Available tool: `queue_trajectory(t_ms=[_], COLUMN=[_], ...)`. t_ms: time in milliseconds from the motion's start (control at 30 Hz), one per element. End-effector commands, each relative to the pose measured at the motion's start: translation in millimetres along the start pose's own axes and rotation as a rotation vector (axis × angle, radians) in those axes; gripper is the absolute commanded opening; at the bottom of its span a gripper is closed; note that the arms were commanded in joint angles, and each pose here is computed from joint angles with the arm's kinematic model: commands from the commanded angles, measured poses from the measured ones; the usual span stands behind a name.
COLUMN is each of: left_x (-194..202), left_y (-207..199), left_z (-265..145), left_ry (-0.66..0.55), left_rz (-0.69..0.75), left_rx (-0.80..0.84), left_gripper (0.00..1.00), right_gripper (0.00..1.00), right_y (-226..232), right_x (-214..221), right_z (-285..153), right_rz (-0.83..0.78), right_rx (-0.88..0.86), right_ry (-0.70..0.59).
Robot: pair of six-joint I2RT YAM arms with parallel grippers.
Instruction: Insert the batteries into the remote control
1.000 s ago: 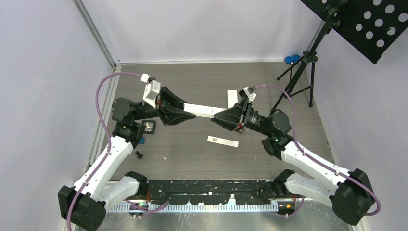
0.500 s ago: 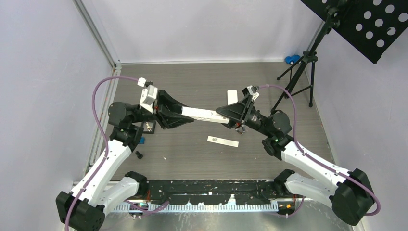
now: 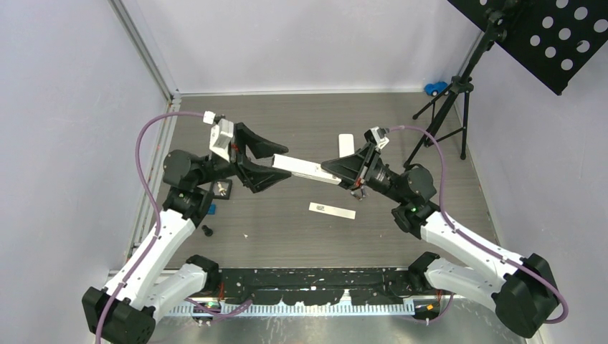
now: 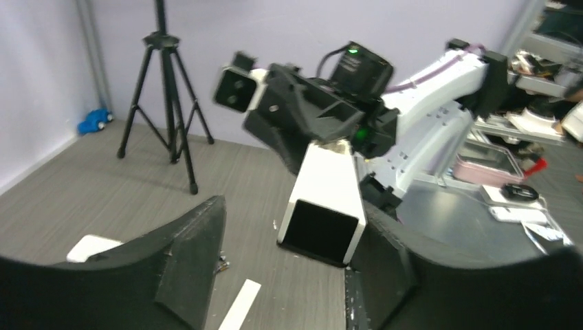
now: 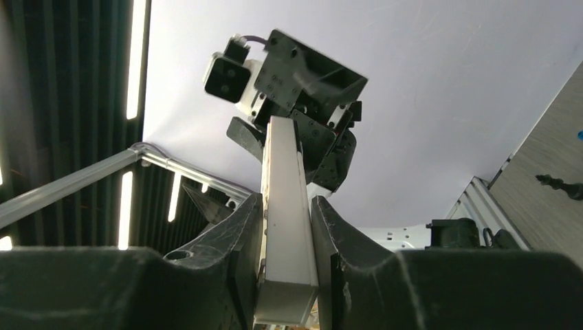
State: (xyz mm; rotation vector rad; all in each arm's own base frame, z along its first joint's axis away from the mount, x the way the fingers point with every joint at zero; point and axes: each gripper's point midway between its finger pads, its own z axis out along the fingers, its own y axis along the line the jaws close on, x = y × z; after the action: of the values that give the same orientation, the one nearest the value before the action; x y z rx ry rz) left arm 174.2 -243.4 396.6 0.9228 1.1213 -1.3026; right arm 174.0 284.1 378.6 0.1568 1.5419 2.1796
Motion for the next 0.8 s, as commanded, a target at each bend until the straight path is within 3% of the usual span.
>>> queue_trajectory(t_ms=[0, 33, 67, 267, 567, 767], left_x=[-10.6, -11.0, -12.4, -19.6, -7.7, -22.8], left_y=[35.7, 40.6, 43.6, 53.9, 65.8, 74.9], left_z=[-5.5, -8.5, -11.1, -22.7, -11.0, -17.2], left_ry=[-0.087, -0.102, -0.119, -0.254, -0.146, -0.290], left_rz=[-0.062, -0.067, -0.060, -0.118, -0.303, -0.523], left_rx=[-0.243, -0.284, -0.311, -0.408, -0.423, -0.515], left_gripper=[0.88, 0.98, 0.99, 1.00, 1.00, 0.97], right_gripper=[0.06, 0.04, 0.04, 0.04, 0.03, 0.03], right_y=[49.4, 50.3, 49.7, 66.4, 58.7, 43.1], right_x=[-6.4, -9.8, -13.3, -21.3, -48.6, -68.2], right_z=[-3.0, -3.8, -4.2, -4.7, -3.4, 3.6], right_rz=[-0.182, -0.210, -0.232, -0.323, -0.358, -0.385], right_rx=[-0.108, -0.092, -0.070, -0.057, -0.024, 0.016], right_ry=[-0.066, -0.090, -0.111, -0.161, -0.307, -0.403])
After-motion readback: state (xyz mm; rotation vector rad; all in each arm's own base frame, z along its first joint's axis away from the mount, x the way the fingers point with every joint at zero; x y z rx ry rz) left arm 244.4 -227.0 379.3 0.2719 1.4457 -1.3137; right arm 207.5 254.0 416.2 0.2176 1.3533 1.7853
